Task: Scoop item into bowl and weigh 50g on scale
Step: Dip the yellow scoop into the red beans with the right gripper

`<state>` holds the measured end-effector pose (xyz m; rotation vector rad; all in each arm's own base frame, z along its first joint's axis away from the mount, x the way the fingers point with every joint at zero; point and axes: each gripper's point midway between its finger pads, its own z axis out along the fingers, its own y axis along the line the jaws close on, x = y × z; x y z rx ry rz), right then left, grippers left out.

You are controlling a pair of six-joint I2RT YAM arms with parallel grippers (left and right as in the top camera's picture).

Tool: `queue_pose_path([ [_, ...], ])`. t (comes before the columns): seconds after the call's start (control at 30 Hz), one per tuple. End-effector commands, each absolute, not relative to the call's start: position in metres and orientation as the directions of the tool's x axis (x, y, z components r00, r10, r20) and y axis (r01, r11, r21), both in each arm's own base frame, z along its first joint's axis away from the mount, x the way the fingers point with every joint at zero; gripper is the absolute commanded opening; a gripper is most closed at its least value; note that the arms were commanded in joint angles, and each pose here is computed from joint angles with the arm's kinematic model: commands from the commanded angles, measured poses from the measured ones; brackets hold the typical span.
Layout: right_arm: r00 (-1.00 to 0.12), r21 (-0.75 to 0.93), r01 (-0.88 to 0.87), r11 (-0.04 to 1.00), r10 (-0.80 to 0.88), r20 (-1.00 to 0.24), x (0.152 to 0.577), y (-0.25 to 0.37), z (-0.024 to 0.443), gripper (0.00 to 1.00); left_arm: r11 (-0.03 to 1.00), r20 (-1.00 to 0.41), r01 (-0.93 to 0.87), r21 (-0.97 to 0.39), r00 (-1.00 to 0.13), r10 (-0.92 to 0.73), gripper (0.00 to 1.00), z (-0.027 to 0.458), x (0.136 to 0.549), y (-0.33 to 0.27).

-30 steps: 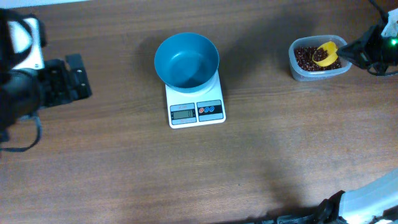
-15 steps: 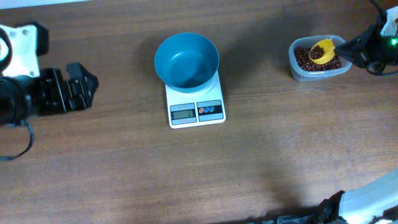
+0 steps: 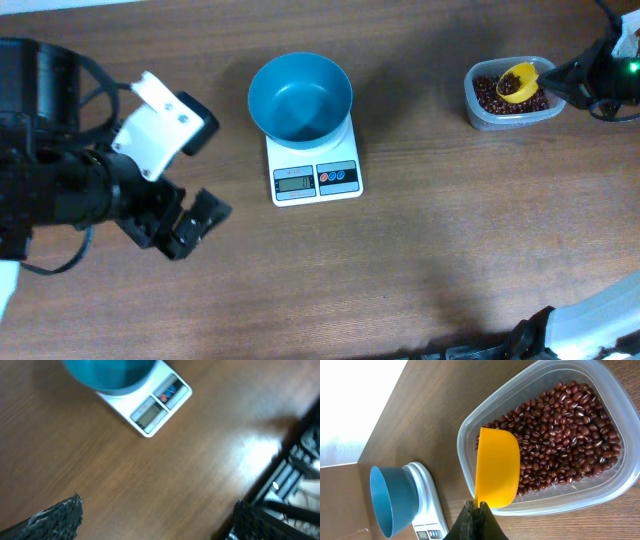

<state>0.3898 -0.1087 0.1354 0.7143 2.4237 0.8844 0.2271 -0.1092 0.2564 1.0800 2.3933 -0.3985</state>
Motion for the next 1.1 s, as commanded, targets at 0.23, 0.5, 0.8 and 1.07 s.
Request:
queue_pose_path([
  [0.23, -0.762, 0.696, 0.285, 0.659, 0.596, -0.253, 0.391, -0.108, 0.143, 0.04, 0.565, -0.521, 0.825, -0.015, -0.489, 0.699, 0.99, 0.253, 0.223, -0.115],
  [0.5, -0.775, 0.731, 0.245, 0.637, 0.582, -0.247, 0.390, -0.100, 0.149, 0.04, 0.565, -0.520, 0.825, -0.016, -0.490, 0.700, 0.99, 0.253, 0.223, -0.115],
  [0.8, -0.756, 0.844, 0.184, 0.504, 0.621, -0.207, 0.384, -0.100, 0.172, 0.04, 0.565, -0.520, 0.825, -0.016, -0.490, 0.700, 0.99, 0.253, 0.222, -0.115],
  [1.07, -0.779, 0.893, 0.128, 0.431, 0.601, -0.178, 0.380, -0.083, 0.185, 0.04, 0.566, -0.521, 0.825, -0.016, -0.490, 0.699, 0.99, 0.253, 0.223, -0.115],
])
